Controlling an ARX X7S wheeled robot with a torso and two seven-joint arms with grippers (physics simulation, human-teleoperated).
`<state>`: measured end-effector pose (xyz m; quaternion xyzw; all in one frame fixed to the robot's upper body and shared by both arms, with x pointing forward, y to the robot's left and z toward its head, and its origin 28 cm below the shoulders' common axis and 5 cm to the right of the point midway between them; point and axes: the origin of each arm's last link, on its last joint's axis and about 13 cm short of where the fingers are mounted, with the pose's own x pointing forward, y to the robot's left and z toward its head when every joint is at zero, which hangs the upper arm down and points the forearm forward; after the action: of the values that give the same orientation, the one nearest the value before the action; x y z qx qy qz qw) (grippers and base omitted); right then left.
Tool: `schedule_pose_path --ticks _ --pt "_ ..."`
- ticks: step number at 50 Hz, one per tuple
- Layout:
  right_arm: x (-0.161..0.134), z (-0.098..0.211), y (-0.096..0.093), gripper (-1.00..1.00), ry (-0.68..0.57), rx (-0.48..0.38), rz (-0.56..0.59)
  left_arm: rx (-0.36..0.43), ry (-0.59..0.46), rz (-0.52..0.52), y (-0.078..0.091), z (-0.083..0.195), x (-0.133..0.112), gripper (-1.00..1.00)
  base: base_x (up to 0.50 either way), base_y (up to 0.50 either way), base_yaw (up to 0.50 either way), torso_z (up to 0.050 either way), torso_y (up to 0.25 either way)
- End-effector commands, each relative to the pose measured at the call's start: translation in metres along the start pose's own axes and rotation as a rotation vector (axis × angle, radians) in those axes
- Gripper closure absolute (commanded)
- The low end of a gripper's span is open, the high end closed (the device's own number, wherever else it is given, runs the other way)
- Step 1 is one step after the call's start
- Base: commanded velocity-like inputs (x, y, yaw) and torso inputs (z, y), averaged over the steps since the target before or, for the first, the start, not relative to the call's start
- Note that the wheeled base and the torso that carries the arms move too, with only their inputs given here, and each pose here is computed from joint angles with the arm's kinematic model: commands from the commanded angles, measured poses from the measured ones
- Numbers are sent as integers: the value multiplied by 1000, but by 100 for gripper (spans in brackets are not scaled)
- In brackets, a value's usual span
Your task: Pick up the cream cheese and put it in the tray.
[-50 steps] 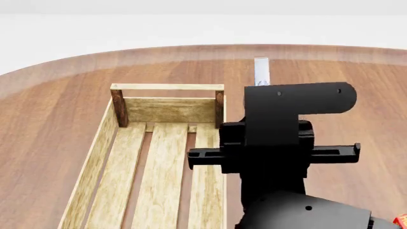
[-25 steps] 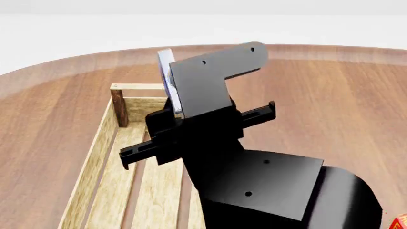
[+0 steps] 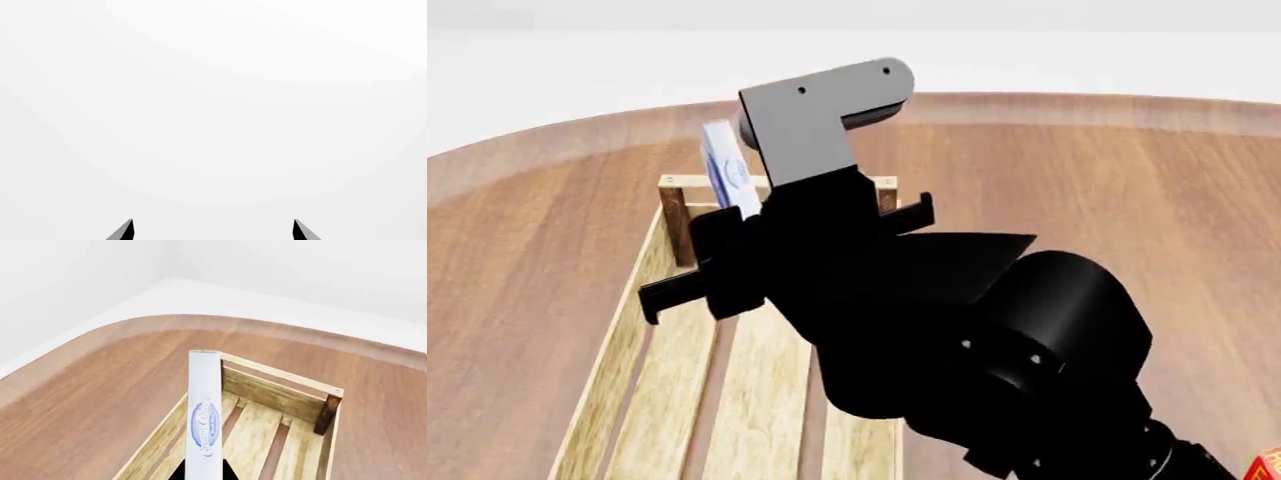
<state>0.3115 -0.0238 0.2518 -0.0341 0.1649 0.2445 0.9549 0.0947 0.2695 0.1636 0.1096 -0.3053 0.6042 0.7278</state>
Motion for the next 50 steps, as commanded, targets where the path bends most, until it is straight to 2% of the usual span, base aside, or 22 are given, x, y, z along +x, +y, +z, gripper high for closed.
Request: schedule_pose_path --ticks 1,8,12,26,50 --pt "31 8 -19 100 78 92 -37 -18 -17 -5 2 2 1 -100 0 0 0 0 0" --pt "42 15 -17 100 122 82 -5 -17 -16 -10 -1 2 1 -100 0 0 0 0 1" --pt "51 13 -13 100 169 33 1 -17 -17 -10 -1 2 1 -100 0 0 0 0 0" --pt "78 -12 0 100 289 -23 46 -18 -12 -7 0 1 2 -100 0 0 0 0 1" --pt "95 -70 -10 100 418 32 20 -4 -11 -17 -8 1 2 -100 0 0 0 0 0"
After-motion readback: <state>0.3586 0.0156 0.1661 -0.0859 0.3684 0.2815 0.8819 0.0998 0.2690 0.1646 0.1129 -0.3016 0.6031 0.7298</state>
